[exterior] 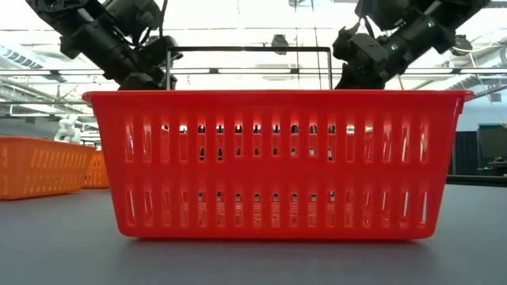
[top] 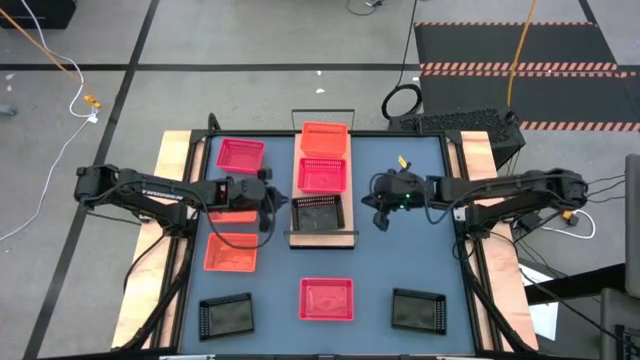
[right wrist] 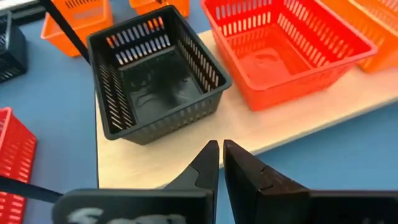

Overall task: Stack baskets on shelf by color
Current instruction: Put the top black bin on the shelf

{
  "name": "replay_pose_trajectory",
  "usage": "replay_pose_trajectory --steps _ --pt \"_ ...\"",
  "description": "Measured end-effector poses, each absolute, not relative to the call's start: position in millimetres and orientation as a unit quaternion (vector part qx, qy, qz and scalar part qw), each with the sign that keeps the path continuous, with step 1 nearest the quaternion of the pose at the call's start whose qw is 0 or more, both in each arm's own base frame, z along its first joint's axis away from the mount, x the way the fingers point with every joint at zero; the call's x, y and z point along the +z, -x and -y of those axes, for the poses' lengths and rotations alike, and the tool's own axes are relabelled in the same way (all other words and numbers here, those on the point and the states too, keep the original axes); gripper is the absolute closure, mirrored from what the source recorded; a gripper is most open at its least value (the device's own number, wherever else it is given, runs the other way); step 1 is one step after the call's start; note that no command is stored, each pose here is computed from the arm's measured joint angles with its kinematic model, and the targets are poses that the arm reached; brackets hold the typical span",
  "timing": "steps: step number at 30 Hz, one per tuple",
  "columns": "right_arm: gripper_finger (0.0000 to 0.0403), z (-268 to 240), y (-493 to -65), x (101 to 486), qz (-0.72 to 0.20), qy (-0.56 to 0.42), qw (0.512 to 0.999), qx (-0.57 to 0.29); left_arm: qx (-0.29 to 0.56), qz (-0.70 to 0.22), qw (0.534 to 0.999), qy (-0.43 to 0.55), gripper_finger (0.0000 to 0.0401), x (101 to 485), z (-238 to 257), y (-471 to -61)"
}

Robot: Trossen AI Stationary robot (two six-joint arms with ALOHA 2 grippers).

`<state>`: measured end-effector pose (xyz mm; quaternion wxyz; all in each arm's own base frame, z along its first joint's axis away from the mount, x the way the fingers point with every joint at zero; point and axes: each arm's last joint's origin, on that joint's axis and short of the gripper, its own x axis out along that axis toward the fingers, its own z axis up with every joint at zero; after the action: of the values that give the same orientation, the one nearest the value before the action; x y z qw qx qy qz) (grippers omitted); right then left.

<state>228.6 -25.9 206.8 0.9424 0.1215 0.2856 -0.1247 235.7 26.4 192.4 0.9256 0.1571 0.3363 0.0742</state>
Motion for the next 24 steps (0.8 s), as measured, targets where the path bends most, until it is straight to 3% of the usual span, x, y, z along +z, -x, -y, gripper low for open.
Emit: replay_pose_trajectory --steps 8,24 --pt "0.0385 23.3 -217.8 177.7 -0.239 -0.139 0.953 -0.121 0.07 -0.339 0.927 -0.141 0.0375 191.5 -26.0 -235.2" --pt "0.0385 23.5 -219.9 182.3 -0.2 -0.134 0.964 -0.113 0.097 -0.29 0.939 -0.16 0.0375 196.3 -29.5 -245.4"
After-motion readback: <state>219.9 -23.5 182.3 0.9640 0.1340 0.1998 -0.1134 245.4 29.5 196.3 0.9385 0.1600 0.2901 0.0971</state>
